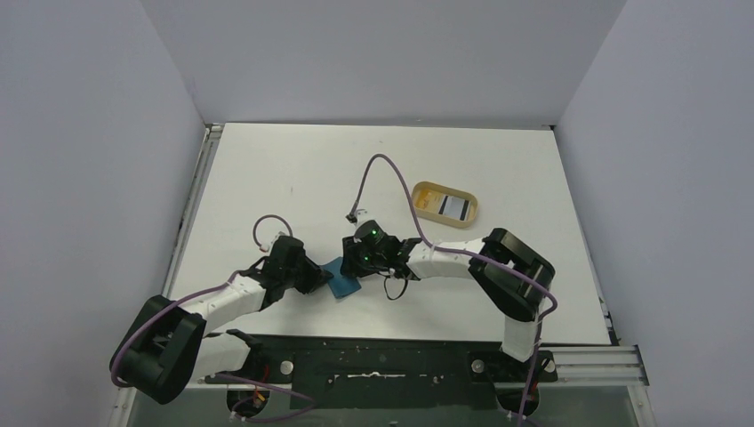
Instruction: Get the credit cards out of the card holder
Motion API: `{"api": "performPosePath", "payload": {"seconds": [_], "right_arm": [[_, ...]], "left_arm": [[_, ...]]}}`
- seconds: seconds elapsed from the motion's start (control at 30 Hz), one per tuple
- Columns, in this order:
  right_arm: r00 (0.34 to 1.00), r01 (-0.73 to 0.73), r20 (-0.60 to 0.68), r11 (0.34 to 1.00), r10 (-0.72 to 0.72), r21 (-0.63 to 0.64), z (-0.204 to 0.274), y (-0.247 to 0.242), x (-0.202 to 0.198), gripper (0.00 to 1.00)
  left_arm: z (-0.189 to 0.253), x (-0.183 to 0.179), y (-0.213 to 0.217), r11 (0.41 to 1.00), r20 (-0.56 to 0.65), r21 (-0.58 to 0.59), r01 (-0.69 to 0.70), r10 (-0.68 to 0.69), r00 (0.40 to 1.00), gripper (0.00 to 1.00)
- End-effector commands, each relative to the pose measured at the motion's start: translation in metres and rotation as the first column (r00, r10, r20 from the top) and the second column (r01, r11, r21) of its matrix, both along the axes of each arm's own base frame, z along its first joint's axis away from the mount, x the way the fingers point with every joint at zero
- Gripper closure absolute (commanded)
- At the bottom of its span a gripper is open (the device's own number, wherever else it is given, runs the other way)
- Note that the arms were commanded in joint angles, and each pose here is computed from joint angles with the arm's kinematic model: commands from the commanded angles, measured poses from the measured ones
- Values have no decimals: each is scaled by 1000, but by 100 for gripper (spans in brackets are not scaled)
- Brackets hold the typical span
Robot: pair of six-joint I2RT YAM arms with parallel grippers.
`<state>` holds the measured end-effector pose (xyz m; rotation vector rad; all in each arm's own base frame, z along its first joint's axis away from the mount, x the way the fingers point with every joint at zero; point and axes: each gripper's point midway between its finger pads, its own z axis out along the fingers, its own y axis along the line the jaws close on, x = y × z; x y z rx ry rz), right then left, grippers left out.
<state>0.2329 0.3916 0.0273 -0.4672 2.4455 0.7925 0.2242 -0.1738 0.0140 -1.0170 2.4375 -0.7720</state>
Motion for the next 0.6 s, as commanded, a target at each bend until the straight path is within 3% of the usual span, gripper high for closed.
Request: {"api": "performPosePath", "payload": {"seconds": [0.0, 0.57], "right_arm": [[998, -56, -11, 998, 56, 11, -3, 19, -9, 70], [982, -156, -131, 975, 136, -160, -38, 12, -38, 70]], "left_arm": [[-15, -4, 14, 996, -28, 84, -3, 6, 1000, 100], [-12, 11, 20, 992, 2, 123, 5, -5, 1000, 100]]}}
